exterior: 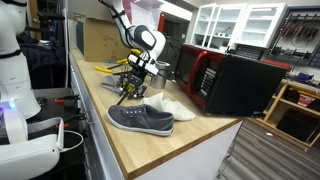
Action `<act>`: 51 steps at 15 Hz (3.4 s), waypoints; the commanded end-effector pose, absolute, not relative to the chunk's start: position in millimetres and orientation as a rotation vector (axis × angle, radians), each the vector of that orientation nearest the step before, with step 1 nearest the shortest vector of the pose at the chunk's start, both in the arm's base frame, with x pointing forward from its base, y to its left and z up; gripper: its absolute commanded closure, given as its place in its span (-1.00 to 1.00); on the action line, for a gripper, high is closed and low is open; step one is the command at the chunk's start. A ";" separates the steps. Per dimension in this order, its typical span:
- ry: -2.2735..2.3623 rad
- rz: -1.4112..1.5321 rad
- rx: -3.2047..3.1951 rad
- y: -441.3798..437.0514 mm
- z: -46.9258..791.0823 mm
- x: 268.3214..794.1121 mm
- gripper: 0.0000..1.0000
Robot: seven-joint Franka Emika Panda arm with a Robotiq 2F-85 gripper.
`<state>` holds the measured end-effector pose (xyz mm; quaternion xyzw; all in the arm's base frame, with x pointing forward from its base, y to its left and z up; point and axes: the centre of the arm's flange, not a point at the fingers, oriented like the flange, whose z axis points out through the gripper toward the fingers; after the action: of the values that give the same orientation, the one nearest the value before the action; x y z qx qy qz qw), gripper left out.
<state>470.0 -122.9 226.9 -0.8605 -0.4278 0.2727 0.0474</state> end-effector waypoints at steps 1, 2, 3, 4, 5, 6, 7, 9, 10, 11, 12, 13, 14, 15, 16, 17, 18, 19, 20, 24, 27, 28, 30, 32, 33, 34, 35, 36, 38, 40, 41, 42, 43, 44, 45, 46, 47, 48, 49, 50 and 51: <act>-1.315 0.852 -2.553 -113.7 220.6 463.9 0.76; -1.313 0.860 -2.549 -112.1 220.0 462.7 0.93; -1.313 0.868 -2.542 -110.5 220.8 461.9 0.99; -1.313 0.875 -2.536 -109.4 221.5 460.8 1.00; -1.314 0.876 -2.537 -109.2 222.0 460.0 0.93; -1.314 0.875 -2.538 -109.1 222.6 459.0 0.93; -1.315 0.875 -2.541 -108.8 223.4 458.2 0.93; -1.324 0.864 -2.562 -106.2 228.8 454.9 0.93; -1.334 0.843 -2.580 -104.2 234.1 452.6 0.93; -1.341 0.821 -2.591 -102.8 239.3 450.9 0.93; -1.349 0.797 -2.604 -101.9 245.8 449.3 0.93; -1.357 0.776 -2.613 -100.9 251.1 448.2 0.93; -1.364 0.752 -2.634 -100.4 258.9 447.6 0.93; -1.370 0.731 -2.651 -99.9 265.0 447.1 0.93; -1.375 0.706 -2.666 -99.4 271.7 447.0 0.93; -1.378 0.677 -2.682 -99.2 279.5 447.8 0.93; -1.383 0.656 -2.695 -98.6 285.7 448.1 0.93; -1.388 0.636 -2.708 -98.1 292.0 448.8 0.93; -1.393 0.616 -2.721 -97.1 298.8 449.4 0.93; -1.412 0.538 -2.757 -91.5 319.6 452.1 0.93; -1.414 0.477 -2.779 -88.1 329.9 455.7 0.93; -1.412 0.452 -2.787 -86.4 332.9 457.6 0.93; -1.390 0.385 -2.811 -83.1 338.2 463.9 0.93; -1.349 0.290 -2.835 -80.9 343.6 473.3 0.93; -1.330 0.237 -2.845 -79.8 346.7 477.3 0.93; -1.307 0.184 -2.854 -78.5 350.1 481.1 0.93; -1.281 0.134 -2.864 -77.0 353.7 484.8 0.93; -1.262 0.093 -2.867 -75.2 357.3 488.3 0.93; -1.233 0.017 -2.865 -71.6 366.2 493.9 0.93; -1.206 -0.059 -2.867 -68.1 378.7 499.1 0.93; -1.194 -0.097 -2.868 -66.5 384.8 501.6 0.93; -1.179 -0.145 -2.875 -64.3 394.0 504.8 0.93; -1.175 -0.186 -2.876 -62.5 401.6 507.6 0.93; -1.172 -0.231 -2.882 -59.5 409.9 511.8 0.93; -1.171 -0.254 -2.882 -58.1 414.7 513.4 0.93; -1.172 -0.278 -2.885 -56.2 419.9 515.3 0.93; -1.172 -0.306 -2.882 -54.5 425.4 517.7 0.93; -1.170 -0.335 -2.883 -52.2 431.2 519.1 0.93; -1.177 -0.359 -2.878 -49.6 437.0 521.3 0.93; -1.185 -0.379 -2.873 -46.4 442.9 521.3 0.93; -1.199 -0.401 -2.865 -42.9 448.9 520.3 0.93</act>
<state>511.8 -52.8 420.6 -0.9232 -0.3756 -0.0800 0.0141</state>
